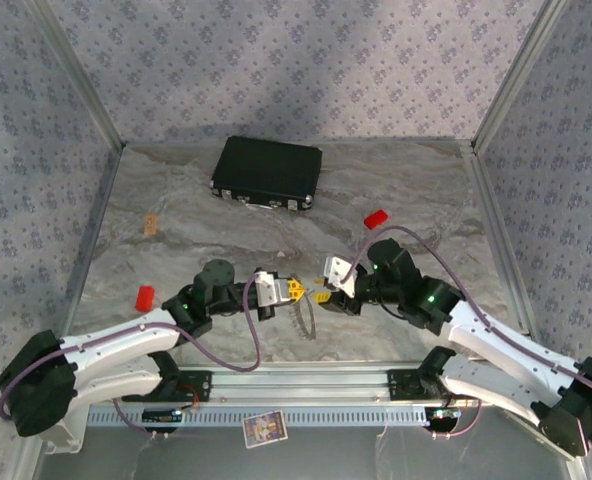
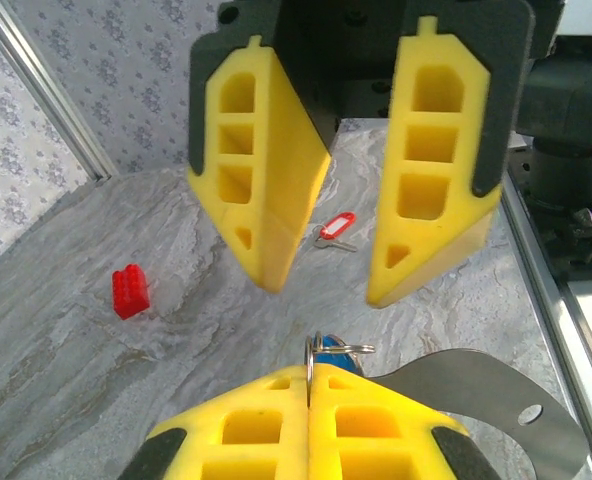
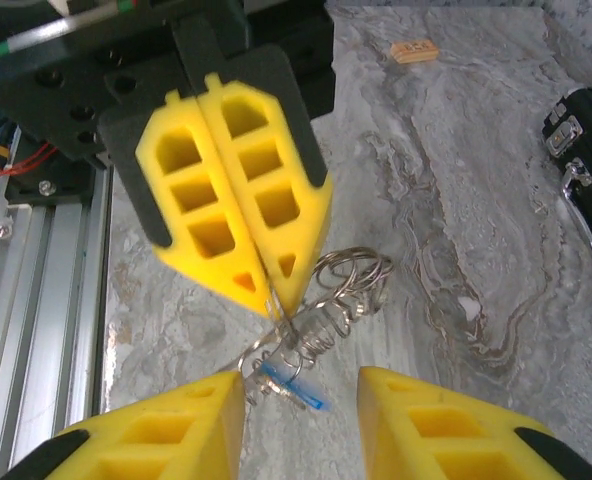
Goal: Put the keys on the keyring
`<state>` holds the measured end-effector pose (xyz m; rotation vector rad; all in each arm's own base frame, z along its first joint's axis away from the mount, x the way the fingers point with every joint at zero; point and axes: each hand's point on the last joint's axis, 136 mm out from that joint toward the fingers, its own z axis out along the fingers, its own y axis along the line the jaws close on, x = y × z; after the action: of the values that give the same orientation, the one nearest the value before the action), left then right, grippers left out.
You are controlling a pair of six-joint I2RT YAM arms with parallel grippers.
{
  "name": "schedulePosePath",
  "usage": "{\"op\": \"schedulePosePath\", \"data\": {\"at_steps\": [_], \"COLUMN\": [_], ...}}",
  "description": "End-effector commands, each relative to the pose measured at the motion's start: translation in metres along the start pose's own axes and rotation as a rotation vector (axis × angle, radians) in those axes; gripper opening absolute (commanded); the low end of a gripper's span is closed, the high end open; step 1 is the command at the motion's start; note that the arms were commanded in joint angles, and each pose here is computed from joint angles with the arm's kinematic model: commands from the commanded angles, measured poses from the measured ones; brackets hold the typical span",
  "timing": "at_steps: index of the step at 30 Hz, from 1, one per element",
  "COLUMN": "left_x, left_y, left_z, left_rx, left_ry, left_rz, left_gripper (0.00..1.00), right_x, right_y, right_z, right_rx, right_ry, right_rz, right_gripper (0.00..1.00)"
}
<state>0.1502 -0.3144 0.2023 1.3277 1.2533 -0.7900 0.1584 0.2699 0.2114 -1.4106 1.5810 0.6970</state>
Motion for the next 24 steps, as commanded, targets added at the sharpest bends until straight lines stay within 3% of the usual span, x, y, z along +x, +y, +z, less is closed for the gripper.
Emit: {"op": "schedulePosePath", "data": {"at_steps": [1, 17, 24], "left_x": [-0.021, -0.028, -0.028], "left_y": [-0.003, -0.006, 0.000], "left_z": [0.000, -0.002, -0.002], "left_rx": [0.026, 0.043, 0.010], "left_ry": [-0.080, -0.110, -0.102], "left_rz": [0.027, 0.017, -0.004], "left_gripper": [0.00, 0.00, 0.00], "right_x": [-0.009, -0.002, -0.009], "right_y": [0.002, 0.004, 0.002], "right_z": [0.004, 0.019, 0.016], "right_rx": [-0.022, -0.065, -0.061], "right_ry": [-0.052, -0.024, -0.044], "right_rz": [0.002, 0.007, -0.025], "right_gripper": [0.32, 0.18, 0.00]}}
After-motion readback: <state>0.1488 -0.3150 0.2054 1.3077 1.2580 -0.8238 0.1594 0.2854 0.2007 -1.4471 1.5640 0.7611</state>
